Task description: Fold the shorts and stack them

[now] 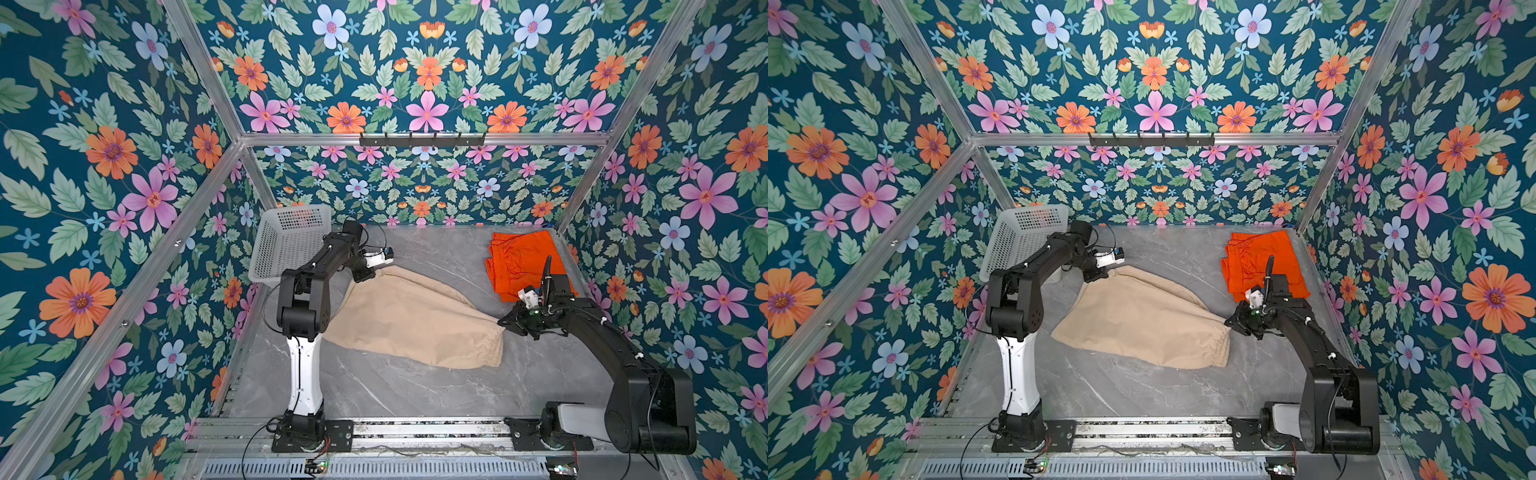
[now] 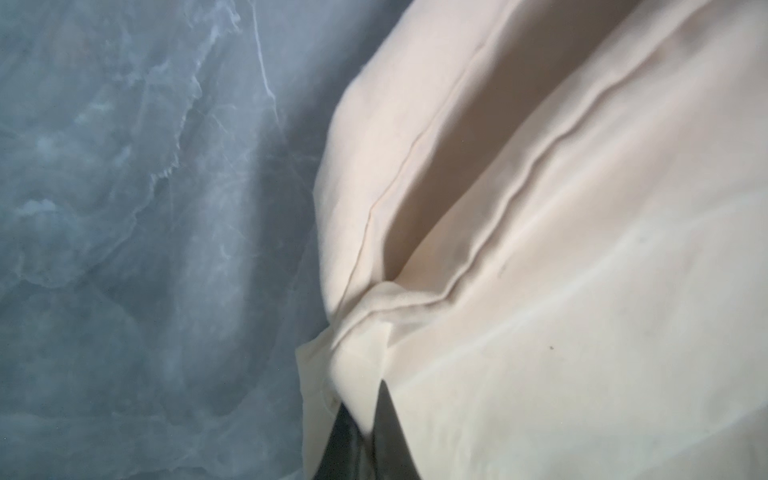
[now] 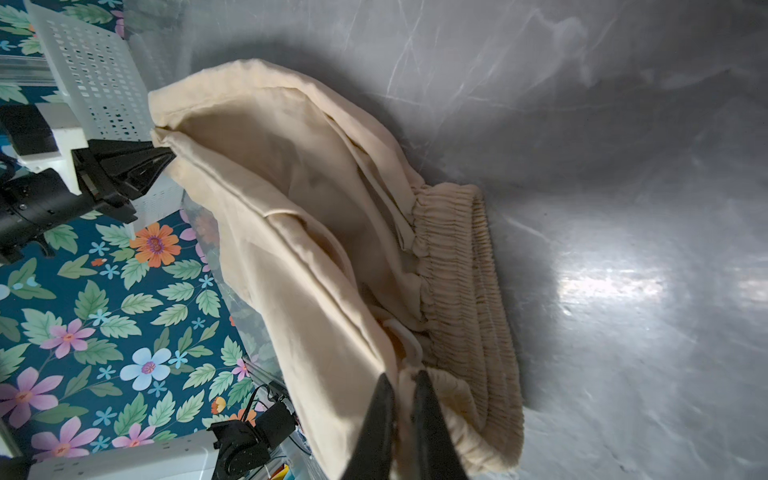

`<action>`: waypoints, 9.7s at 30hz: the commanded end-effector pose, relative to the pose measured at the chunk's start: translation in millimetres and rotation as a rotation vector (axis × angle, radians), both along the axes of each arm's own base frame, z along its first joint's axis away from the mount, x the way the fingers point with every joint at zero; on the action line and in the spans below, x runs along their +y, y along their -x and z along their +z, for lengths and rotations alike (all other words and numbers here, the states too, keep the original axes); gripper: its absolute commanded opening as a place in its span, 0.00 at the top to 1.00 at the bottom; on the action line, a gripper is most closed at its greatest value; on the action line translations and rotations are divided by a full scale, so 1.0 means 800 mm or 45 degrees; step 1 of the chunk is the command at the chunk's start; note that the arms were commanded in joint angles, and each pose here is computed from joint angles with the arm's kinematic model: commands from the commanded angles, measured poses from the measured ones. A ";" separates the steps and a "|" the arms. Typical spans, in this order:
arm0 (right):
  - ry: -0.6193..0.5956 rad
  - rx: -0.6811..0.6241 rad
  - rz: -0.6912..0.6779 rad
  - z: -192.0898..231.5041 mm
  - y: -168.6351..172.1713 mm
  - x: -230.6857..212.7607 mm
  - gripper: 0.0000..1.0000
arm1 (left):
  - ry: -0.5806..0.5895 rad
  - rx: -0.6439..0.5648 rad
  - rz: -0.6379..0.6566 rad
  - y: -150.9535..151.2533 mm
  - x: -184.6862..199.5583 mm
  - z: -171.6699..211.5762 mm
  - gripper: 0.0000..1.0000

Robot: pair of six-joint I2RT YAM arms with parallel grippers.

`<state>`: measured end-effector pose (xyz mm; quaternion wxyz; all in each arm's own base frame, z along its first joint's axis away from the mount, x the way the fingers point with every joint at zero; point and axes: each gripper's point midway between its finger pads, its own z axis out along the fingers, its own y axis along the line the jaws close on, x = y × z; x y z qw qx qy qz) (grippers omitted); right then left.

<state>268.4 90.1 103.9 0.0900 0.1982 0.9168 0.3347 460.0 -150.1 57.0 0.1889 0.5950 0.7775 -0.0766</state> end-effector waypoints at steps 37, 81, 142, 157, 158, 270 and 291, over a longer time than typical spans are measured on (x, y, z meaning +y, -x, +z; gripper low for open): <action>0.069 0.046 0.007 -0.065 -0.039 0.029 0.49 | 0.622 -0.093 -0.186 0.222 -0.283 0.155 0.41; -0.288 0.108 -0.365 -0.007 0.043 -0.010 0.23 | 0.952 0.031 -0.266 0.345 -0.412 0.063 0.98; 0.412 -0.281 0.095 0.136 -0.033 -0.007 0.87 | 1.014 0.156 1.201 0.195 -0.143 0.089 0.53; 0.879 -0.456 0.443 0.190 -0.084 0.093 0.88 | 0.852 0.298 1.543 0.201 -0.078 -0.011 0.66; 0.894 -0.470 0.458 0.191 -0.085 0.103 0.88 | 0.839 0.294 1.553 0.202 -0.074 -0.016 0.67; 0.581 -0.397 0.813 0.082 -0.248 0.070 0.92 | 0.917 0.237 1.387 0.128 -0.120 0.044 0.50; 0.510 -0.458 0.645 0.153 -0.286 -0.019 0.92 | 0.895 0.211 1.377 0.109 -0.128 0.050 0.50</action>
